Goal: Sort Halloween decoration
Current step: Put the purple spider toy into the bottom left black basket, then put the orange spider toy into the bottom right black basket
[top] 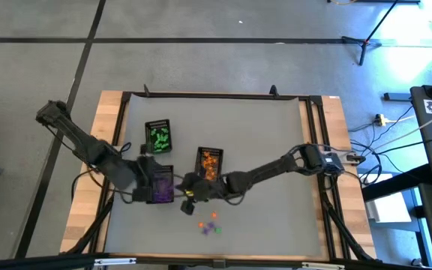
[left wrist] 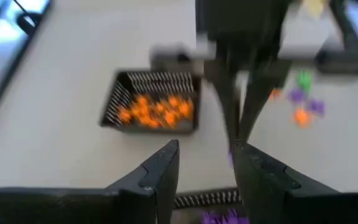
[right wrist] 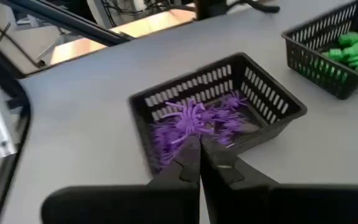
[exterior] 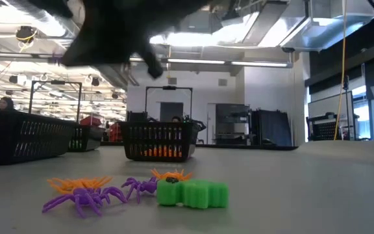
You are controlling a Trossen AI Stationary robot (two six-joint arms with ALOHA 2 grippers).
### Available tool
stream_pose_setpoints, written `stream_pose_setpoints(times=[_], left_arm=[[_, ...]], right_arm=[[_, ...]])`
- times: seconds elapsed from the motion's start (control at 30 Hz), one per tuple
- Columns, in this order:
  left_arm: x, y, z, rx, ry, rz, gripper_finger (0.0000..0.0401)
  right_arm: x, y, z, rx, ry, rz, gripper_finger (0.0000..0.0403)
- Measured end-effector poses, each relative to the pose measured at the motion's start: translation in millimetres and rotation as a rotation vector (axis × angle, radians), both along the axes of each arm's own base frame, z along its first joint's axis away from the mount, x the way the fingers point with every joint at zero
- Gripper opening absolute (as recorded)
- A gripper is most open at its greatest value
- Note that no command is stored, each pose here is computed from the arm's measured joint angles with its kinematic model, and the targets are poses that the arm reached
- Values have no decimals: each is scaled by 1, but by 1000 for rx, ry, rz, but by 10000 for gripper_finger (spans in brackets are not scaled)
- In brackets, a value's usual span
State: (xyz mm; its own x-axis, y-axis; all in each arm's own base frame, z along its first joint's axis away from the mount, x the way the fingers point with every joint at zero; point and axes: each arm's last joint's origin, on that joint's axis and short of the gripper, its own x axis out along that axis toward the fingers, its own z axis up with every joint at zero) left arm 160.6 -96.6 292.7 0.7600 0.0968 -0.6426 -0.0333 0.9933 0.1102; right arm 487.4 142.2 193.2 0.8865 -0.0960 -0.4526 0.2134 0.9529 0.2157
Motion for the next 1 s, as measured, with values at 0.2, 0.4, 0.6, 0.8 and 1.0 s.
stream_pose_setpoints(times=[0.2,0.4,0.6,0.8,1.0], left_arm=[[-37,22,6,-100,-172,35,140],[-50,28,-26,-168,-234,12,140],[-51,30,-46,-167,-271,32,140],[-50,30,-46,-166,-302,57,140],[-48,27,-43,-222,-320,23,140]], right_arm=[[17,-18,-26,56,-38,41,1],[26,-27,-30,80,-121,80,2],[26,-26,-30,32,-125,112,73],[24,-30,-31,-3,-62,111,185],[-4,-19,15,-51,79,148,209]])
